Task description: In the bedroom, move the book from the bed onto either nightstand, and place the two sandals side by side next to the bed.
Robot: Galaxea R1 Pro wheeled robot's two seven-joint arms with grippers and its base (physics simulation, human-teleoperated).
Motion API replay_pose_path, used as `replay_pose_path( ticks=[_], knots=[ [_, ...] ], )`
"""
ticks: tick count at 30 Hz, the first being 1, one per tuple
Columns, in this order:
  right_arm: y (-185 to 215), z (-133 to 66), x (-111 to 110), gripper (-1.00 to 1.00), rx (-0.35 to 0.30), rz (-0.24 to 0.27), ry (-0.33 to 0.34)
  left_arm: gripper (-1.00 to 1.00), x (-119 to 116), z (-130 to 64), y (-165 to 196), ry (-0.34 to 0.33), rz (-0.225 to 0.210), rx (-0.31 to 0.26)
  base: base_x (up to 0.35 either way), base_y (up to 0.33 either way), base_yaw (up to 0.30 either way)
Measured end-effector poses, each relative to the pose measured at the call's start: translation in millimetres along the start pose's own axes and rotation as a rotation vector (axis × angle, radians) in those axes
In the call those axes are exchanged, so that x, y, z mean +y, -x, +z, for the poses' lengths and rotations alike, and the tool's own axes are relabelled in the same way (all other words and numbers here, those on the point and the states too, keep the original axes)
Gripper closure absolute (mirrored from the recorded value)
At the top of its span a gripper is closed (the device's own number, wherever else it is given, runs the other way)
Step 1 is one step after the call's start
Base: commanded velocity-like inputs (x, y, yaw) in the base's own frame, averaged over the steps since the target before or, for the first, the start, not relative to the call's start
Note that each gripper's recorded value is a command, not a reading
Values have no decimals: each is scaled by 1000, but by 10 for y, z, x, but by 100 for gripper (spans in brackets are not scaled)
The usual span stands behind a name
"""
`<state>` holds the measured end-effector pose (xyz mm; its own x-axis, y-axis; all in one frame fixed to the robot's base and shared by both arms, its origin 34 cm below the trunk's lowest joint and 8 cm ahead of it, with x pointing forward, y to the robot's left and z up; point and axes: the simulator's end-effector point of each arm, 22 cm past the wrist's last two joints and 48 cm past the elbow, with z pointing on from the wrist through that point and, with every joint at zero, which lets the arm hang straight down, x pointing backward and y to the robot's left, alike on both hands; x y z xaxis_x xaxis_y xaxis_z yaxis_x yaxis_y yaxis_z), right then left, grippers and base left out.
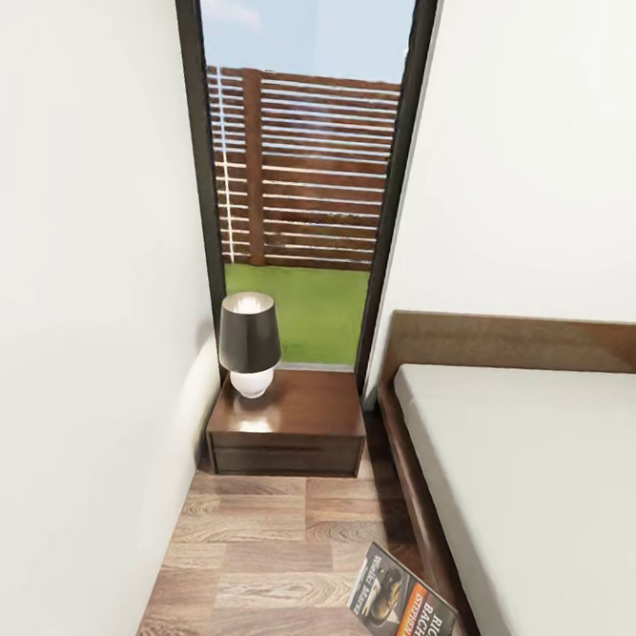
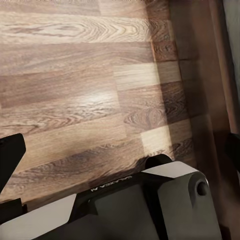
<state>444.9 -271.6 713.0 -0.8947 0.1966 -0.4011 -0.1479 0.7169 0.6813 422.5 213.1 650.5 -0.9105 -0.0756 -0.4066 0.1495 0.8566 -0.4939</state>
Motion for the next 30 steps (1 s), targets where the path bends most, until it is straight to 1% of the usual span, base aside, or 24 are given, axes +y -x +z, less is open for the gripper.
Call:
replay_pose_path(
  ticks=[17, 25, 30],
  knots=[
    [88, -20, 49, 100, -19, -17, 6, -100, -25, -28, 101, -2, 13, -21, 0, 0, -63],
    [103, -28, 52, 100, -21, -20, 6, -100, -29, -32, 118, -2, 15, -25, 0, 0, -11],
    [101, -30, 54, 100, -20, -21, 6, -100, -46, -25, 117, -4, 15, -25, 119, 0, -1]
  ],
)
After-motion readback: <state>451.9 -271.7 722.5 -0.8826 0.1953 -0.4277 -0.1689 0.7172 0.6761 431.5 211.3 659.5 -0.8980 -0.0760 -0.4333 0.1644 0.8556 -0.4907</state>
